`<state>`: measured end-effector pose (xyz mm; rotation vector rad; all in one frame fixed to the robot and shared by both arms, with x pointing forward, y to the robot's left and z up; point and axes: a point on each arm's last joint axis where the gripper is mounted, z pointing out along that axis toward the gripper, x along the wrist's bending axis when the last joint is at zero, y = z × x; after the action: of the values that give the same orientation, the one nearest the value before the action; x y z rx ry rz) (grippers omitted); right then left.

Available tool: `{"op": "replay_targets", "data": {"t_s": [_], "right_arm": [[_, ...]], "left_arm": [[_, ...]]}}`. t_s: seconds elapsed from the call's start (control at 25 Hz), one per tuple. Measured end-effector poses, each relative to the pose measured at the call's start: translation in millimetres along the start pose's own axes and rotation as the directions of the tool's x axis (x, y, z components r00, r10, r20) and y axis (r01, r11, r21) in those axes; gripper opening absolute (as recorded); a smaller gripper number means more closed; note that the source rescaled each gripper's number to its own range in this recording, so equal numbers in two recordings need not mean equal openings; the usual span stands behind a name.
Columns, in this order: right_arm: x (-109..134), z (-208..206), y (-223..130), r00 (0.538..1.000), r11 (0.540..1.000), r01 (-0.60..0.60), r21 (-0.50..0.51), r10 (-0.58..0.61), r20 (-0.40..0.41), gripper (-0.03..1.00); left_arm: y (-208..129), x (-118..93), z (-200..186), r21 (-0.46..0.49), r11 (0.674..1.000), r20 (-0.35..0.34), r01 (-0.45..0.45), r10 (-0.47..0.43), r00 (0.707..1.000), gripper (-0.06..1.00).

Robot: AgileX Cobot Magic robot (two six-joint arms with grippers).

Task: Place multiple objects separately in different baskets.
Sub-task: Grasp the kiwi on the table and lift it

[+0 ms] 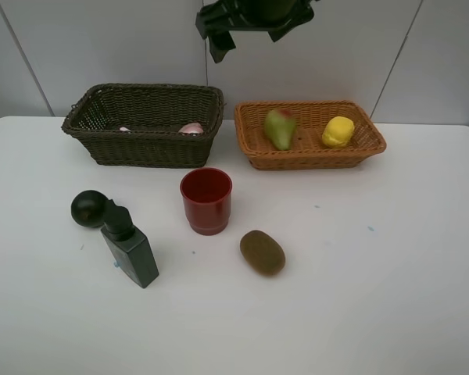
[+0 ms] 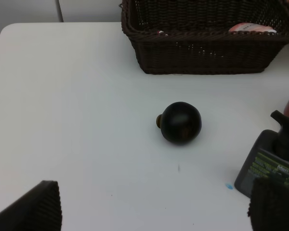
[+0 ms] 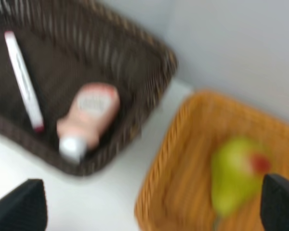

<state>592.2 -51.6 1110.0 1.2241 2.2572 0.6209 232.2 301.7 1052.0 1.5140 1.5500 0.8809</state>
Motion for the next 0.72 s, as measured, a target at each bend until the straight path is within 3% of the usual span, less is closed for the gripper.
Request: {"op": "replay_targets", "data": {"t_s": [0.2,0.4,0.72], "right_arm": [[1.1,-16.3,-21.0,0.998,0.98,0.045,0.191,-0.034,-0.061,0.96],[9.0,-12.7,-53.7,0.988,0.943,0.102,0.316,-0.058,-0.145,0.96],[20.5,3.5,-115.2,0.975,0.914,0.12,0.387,-0.035,-0.218,0.96]], "left_arm": [[0.0,0.0,0.0,0.0,1.0,0.0,0.0,0.0,1.0,1.0],[0.0,0.0,0.0,0.0,1.0,0.0,0.0,0.0,1.0,1.0],[0.0,0.0,0.0,0.0,1.0,0.0,0.0,0.0,1.0,1.0]]}}
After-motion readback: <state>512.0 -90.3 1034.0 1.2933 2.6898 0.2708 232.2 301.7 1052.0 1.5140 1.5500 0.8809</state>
